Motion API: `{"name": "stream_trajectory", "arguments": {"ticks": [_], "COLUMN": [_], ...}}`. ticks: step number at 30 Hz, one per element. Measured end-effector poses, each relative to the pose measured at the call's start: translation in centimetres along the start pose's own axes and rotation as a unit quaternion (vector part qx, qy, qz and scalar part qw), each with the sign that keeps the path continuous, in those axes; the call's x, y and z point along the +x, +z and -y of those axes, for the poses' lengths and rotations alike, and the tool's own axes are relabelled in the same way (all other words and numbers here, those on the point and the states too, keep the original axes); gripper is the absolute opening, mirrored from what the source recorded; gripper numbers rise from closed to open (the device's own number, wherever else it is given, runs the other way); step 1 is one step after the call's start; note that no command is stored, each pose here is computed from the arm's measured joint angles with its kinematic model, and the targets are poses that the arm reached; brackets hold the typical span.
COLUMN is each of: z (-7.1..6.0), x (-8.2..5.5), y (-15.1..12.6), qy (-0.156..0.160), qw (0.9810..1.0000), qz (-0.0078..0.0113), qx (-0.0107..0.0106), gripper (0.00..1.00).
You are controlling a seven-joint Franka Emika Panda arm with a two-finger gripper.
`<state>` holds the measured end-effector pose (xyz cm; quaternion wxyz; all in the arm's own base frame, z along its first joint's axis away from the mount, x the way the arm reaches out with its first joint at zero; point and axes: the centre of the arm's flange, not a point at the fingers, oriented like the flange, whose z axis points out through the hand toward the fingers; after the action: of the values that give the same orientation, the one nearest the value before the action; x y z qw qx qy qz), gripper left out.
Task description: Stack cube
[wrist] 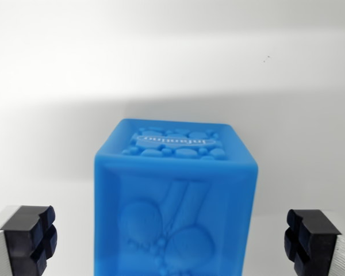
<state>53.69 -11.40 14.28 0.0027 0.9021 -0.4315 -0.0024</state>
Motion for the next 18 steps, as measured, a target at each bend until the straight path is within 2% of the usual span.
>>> {"name": "stream_trajectory", "arguments": {"ticks": [4,8,13,14,18], "z": [0.0,0.0,0.0,0.0,0.1], "x": [0.0,0.0,0.0,0.0,0.0], "y": [1.2,2.1,2.7,2.8,2.8], "qy": [0.000,-0.001,-0.001,-0.001,-0.001], "qw": [1.0000,1.0000,1.0000,1.0000,1.0000], "qz": [0.0005,-0.0003,-0.0001,-0.0002,-0.0002], "qx": [-0.0005,0.0001,0.0002,0.0003,0.0005], "gripper": [1.00,1.00,1.00,0.00,0.00]}}
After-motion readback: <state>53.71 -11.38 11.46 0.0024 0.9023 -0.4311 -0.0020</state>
